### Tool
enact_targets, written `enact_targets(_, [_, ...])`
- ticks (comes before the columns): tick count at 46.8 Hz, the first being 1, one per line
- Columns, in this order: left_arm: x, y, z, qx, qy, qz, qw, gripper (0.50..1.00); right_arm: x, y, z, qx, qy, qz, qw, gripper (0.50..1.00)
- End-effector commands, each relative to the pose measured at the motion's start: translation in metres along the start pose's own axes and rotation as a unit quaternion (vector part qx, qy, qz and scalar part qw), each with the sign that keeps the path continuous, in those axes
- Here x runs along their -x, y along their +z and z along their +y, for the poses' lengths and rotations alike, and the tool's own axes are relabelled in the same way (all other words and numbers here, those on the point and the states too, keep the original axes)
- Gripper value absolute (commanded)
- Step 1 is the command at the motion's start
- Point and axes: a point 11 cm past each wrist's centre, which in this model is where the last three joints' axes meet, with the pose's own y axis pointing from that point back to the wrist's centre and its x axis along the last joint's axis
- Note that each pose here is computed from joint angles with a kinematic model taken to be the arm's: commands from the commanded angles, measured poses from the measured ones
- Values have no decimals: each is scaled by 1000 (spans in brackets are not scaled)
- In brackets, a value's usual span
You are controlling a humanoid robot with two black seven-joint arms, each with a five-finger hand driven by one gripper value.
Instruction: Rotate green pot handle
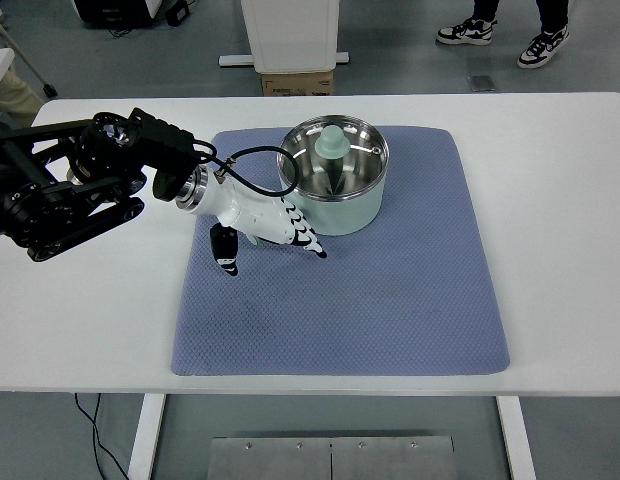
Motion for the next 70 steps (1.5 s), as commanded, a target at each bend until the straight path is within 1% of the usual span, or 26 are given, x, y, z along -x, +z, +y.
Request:
enact_targets(1, [1, -2, 1, -4, -4, -5, 1000, 1000, 0, 0, 0, 0, 0, 0, 1000, 1000])
enact_targets(15, [-1, -5, 4, -15, -13, -26, 999, 1000, 0, 0, 0, 0, 0, 0, 1000, 1000])
enact_targets(21, [0, -11, 11, -27, -19, -31, 999, 1000, 0, 0, 0, 0, 0, 0, 1000, 1000])
enact_targets(43, [-5, -16, 17, -42, -30, -59, 997, 1000, 0, 0, 0, 0, 1, 0, 1000, 1000])
enact_targets(47, [-3, -19, 21, -47, -34, -57, 997, 1000, 0, 0, 0, 0, 0, 0, 1000, 1000])
enact_targets(53, [-2, -19, 21, -48, -40, -53, 997, 1000, 0, 0, 0, 0, 1, 0, 1000, 1000])
enact_targets(61, [4, -20, 22, -50, -65, -33, 996, 1000, 0, 0, 0, 0, 1, 0, 1000, 1000])
enact_targets(70, [6, -23, 24, -57, -76, -34, 995, 1000, 0, 0, 0, 0, 0, 0, 1000, 1000])
